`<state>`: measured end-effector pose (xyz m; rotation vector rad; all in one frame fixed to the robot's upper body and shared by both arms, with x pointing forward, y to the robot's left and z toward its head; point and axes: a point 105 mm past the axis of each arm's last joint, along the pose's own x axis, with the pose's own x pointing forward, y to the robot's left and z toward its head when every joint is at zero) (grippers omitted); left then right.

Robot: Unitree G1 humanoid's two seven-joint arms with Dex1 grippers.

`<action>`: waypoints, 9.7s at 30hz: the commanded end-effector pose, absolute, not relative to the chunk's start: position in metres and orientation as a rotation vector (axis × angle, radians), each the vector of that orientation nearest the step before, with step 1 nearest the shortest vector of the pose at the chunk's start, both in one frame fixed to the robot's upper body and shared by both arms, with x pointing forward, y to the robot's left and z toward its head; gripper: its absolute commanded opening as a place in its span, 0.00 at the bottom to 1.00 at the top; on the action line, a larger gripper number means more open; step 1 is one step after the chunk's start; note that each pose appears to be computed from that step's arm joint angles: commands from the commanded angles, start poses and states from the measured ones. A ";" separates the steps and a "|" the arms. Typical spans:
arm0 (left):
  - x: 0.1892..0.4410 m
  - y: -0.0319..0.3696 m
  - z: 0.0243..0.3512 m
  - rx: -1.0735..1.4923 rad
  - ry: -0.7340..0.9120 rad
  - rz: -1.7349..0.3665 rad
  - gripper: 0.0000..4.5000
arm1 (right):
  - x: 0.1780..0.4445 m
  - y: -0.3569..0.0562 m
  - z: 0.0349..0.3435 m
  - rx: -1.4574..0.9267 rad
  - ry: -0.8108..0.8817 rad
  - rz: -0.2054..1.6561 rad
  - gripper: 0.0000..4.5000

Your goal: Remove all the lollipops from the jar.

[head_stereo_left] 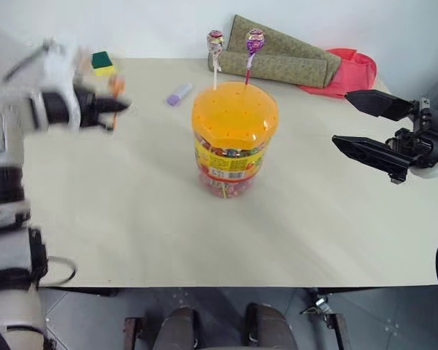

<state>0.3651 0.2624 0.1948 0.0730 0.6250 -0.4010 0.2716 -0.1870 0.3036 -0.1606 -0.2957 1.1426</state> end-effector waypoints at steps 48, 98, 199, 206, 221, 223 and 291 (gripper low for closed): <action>0.378 0.108 0.350 0.159 -0.349 -1.363 1.00 | 0.257 -0.208 0.333 -0.246 -0.368 1.045 1.00; 0.416 0.176 0.382 0.141 -0.061 -0.787 0.00 | 0.234 -0.234 0.301 -0.239 -0.243 0.942 1.00; 0.295 0.230 0.316 0.152 -0.320 -1.324 0.99 | 0.364 -0.080 0.357 -0.170 -0.291 1.283 1.00; 0.292 0.238 0.317 0.161 -0.310 -1.270 0.99 | 0.377 -0.061 0.365 -0.158 -0.319 1.316 1.00; 0.289 0.245 0.320 0.157 -0.334 -1.246 1.00 | 0.378 -0.051 0.389 -0.113 -0.389 1.324 0.17; 0.290 0.245 0.320 0.157 -0.335 -1.247 1.00 | 0.379 -0.052 0.395 -0.101 -0.402 1.308 0.03; 0.293 0.259 0.262 0.148 -0.096 -1.158 1.00 | 0.294 -0.225 0.266 -0.389 0.059 1.009 0.99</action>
